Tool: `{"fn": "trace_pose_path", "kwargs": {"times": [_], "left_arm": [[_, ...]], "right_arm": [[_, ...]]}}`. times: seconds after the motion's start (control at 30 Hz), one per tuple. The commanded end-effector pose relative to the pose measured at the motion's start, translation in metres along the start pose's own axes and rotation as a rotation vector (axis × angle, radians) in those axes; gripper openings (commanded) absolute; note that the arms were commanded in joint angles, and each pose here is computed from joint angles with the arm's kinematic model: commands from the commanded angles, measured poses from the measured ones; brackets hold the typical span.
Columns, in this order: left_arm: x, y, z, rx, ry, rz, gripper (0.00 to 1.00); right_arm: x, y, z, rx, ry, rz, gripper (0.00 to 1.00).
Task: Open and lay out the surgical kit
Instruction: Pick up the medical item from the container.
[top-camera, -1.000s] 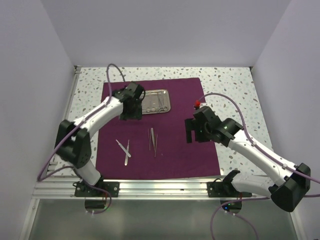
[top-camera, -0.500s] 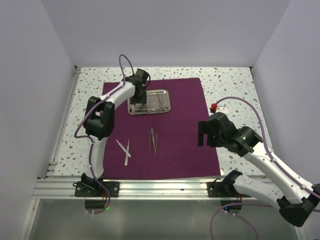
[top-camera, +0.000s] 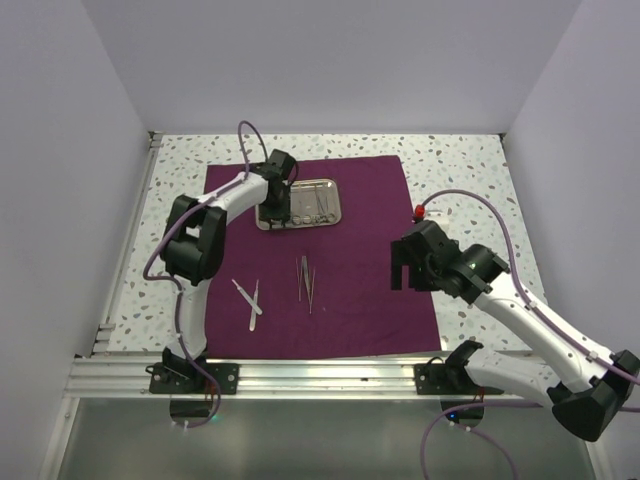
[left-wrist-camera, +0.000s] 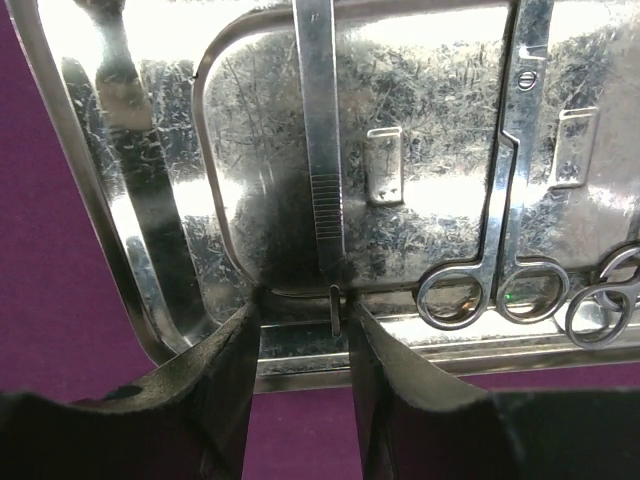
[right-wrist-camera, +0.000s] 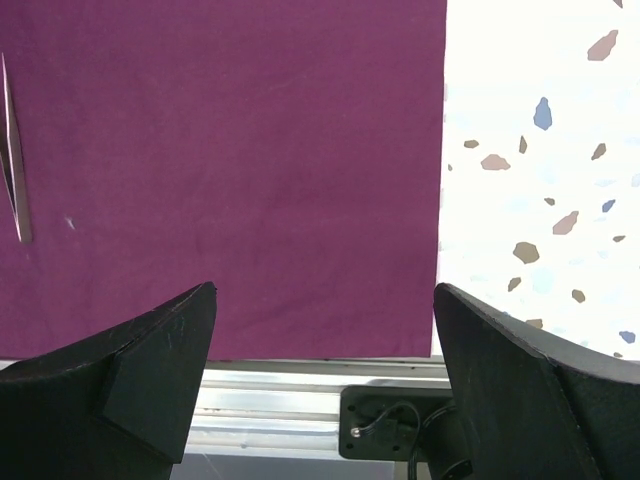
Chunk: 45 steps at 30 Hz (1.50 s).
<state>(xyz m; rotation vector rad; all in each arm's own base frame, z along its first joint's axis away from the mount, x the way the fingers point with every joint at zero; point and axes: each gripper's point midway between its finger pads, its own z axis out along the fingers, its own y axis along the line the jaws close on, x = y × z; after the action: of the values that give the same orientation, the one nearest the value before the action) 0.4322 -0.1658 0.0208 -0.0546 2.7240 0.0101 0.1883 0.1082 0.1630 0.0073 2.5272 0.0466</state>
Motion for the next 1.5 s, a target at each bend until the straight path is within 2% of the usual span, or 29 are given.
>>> {"fn": "trace_pose_path", "kwargs": {"times": [0.0,0.27,0.57,0.67,0.77,0.9,1.07,1.13,1.3,1.47], "left_arm": [[0.002,-0.003,0.0,0.018,-0.008,0.034,0.43],[0.012,-0.002,0.02,0.004,0.024,0.049,0.37],[0.019,-0.003,0.041,-0.022,0.074,0.049,0.17],[0.026,-0.002,0.045,-0.023,0.095,0.049,0.01],[0.024,-0.004,0.041,-0.009,0.091,0.05,0.0],[-0.001,-0.008,0.016,0.015,0.024,0.063,0.0],[-0.047,-0.013,-0.038,0.047,-0.093,0.088,0.0],[-0.053,-0.012,-0.059,0.053,-0.11,0.08,0.0],[-0.037,0.002,-0.091,0.044,-0.121,0.046,0.0],[0.016,0.029,-0.11,0.014,-0.087,0.008,0.0]], "right_arm": [[-0.023,0.008,-0.004,-0.013,-0.062,0.004,0.94],[-0.028,0.011,-0.001,-0.017,-0.07,-0.007,0.94],[-0.027,0.006,-0.002,-0.007,-0.082,-0.015,0.94],[-0.026,0.003,-0.002,-0.004,-0.085,-0.018,0.94],[-0.024,0.003,-0.001,-0.006,-0.081,-0.024,0.94],[-0.025,0.006,0.001,-0.016,-0.08,-0.033,0.94],[-0.031,0.015,0.003,-0.046,-0.087,-0.047,0.94],[-0.033,0.02,0.006,-0.064,-0.089,-0.05,0.94],[-0.038,0.027,0.008,-0.086,-0.094,-0.069,0.94],[-0.04,0.034,0.009,-0.117,-0.093,-0.089,0.94]]}}
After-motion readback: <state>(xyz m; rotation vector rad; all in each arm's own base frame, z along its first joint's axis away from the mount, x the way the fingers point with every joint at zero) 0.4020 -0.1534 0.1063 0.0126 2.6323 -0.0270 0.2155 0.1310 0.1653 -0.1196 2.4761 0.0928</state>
